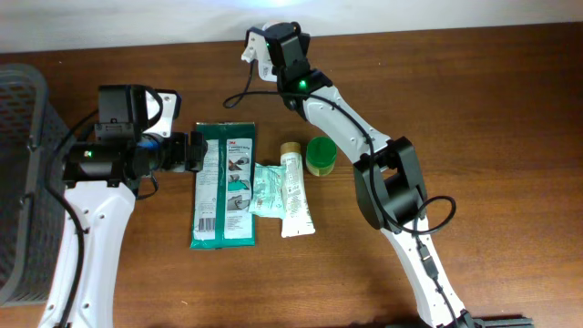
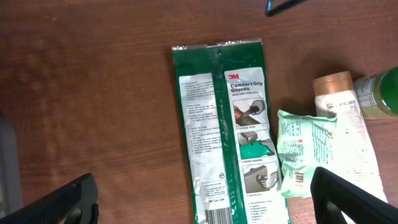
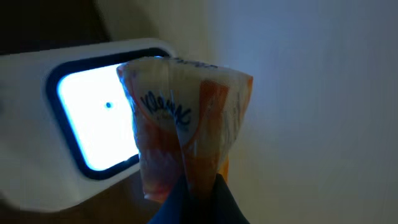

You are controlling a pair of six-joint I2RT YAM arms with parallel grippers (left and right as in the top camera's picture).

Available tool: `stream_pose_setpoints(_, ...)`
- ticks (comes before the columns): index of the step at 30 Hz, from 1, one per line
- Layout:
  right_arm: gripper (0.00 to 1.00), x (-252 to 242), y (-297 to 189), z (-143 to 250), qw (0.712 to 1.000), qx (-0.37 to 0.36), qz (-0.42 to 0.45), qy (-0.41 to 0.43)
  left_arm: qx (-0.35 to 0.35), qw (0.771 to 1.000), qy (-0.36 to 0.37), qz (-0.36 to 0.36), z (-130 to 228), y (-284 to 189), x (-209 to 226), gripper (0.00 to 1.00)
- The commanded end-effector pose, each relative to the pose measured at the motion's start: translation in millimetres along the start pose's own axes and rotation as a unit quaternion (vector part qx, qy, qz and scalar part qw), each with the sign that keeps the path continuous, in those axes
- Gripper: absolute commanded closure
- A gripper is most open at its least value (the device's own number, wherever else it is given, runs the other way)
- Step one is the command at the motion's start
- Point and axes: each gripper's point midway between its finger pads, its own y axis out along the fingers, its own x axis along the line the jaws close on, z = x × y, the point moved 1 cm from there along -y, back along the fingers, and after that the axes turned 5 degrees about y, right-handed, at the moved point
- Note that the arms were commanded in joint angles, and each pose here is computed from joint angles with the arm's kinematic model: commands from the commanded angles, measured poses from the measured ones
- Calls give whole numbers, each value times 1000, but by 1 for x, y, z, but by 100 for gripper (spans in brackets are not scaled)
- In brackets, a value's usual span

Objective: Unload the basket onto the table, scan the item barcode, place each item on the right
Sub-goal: 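Lift the Kleenex pack and hold it up to the white scanner, then lower the Kleenex pack onto the table's right side and release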

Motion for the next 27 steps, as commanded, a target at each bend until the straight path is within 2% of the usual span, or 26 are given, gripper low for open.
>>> stream_pose_setpoints(1,96,-84,-59,-35,988,-58,23,140,-3,1000,8,-2,-1,-1,2,1)
stream_pose_setpoints(3,96,-108,-91,-35,976,-61,1,207,-3,1000,8,-2,-1,-1,2,1)
stream_pose_setpoints(6,96,-130,-143,-20,937,-45,-74,337,-3,1000,8,-2,-1,-1,2,1)
stream_pose_setpoints(7,96,-134,-167,-4,902,-14,-109,418,-3,1000,7,-2,-1,-1,2,1)
stream_pose_setpoints(8,96,-134,-182,10,872,15,-132,472,-3,1000,7,-2,-1,-1,2,1)
stream_pose_setpoints(10,96,-125,-223,57,791,112,-191,571,-3,1000,8,-2,-1,-1,2,1)
stream_pose_setpoints(13,96,-106,-259,124,733,235,-244,590,-3,1000,8,-2,-1,-1,2,1)
stream_pose_setpoints(15,96,-94,-270,177,690,322,-247,600,-3,1000,7,-2,-1,-1,2,1)
stream_pose_setpoints(18,96,-79,-271,241,633,401,-234,620,-3,1000,8,-2,-1,-1,2,1)
stream_pose_setpoints(22,96,-38,-266,310,558,477,-222,642,-3,1000,8,-2,-1,-1,2,1)
stream_pose_setpoints(27,96,2,-247,368,523,491,-195,669,-3,1000,8,-2,-1,-1,2,1)
